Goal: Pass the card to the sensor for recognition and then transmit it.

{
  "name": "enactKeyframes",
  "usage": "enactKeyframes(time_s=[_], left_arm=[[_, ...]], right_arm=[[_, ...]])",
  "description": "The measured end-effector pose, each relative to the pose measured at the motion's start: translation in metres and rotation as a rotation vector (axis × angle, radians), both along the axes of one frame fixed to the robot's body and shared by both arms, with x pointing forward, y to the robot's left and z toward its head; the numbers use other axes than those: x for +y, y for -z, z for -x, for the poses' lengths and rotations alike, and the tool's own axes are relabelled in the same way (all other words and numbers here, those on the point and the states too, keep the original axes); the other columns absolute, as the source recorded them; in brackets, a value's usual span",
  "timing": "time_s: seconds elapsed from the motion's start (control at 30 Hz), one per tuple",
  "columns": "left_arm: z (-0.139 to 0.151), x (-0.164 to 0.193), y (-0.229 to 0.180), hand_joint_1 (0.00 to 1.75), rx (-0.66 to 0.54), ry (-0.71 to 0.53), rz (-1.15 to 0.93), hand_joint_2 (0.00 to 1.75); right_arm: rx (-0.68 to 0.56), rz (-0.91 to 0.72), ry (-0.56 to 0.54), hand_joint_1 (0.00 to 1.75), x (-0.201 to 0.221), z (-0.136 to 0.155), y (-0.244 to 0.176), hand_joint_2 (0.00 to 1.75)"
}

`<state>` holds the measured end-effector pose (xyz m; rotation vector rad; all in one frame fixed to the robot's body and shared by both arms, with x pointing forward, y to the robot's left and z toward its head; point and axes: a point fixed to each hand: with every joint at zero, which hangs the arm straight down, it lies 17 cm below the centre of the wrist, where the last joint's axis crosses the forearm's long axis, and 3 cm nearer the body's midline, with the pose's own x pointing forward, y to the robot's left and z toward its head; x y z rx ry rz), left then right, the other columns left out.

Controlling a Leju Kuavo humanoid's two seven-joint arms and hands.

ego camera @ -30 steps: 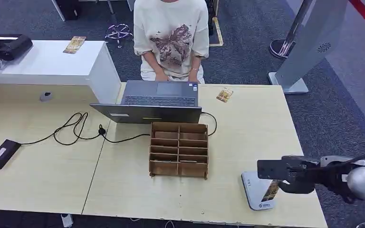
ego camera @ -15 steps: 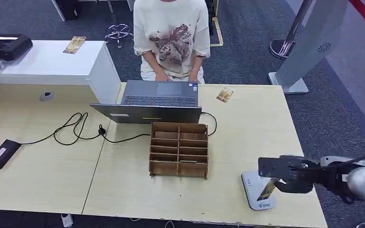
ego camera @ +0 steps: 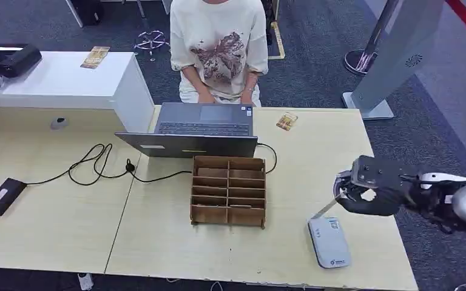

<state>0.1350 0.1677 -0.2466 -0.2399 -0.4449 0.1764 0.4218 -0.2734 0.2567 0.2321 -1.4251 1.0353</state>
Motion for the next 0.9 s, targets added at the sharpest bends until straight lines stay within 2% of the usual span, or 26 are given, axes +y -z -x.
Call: enactKeyframes(time_s=[0.17, 0.23, 0.4, 0.57, 0.67, 0.77, 0.9], left_arm=[[-0.001, 0.002, 0.000, 0.00, 0.000, -0.040, -0.001, 0.00], [-0.001, 0.003, 0.000, 0.00, 0.002, -0.058, -0.002, 0.00], [0.000, 0.005, 0.001, 0.00, 0.004, -0.088, -0.006, 0.00], [0.001, 0.007, 0.002, 0.00, 0.009, -0.104, -0.012, 0.00], [0.006, 0.007, 0.003, 0.00, 0.015, -0.106, -0.014, 0.00], [0.010, 0.006, 0.004, 0.00, 0.022, -0.106, -0.014, 0.00], [0.008, 0.005, 0.003, 0.00, 0.018, -0.097, -0.015, 0.00]], right_arm=[[-0.205, -0.292, 0.147, 1.75, -0.025, -0.036, -0.068, 1.75], [-0.294, -0.400, 0.251, 1.75, -0.044, -0.047, -0.092, 1.75], [-0.371, -0.546, 0.501, 1.75, -0.086, -0.074, -0.136, 1.75], [-0.448, -0.601, 0.672, 1.75, -0.122, -0.083, -0.197, 1.75], [-0.415, -0.615, 0.823, 1.75, -0.164, -0.065, -0.256, 1.75], [-0.519, -0.681, 0.840, 1.75, -0.189, -0.038, -0.305, 1.75], [-0.632, -0.718, 0.863, 1.75, -0.215, -0.021, -0.326, 1.75]])
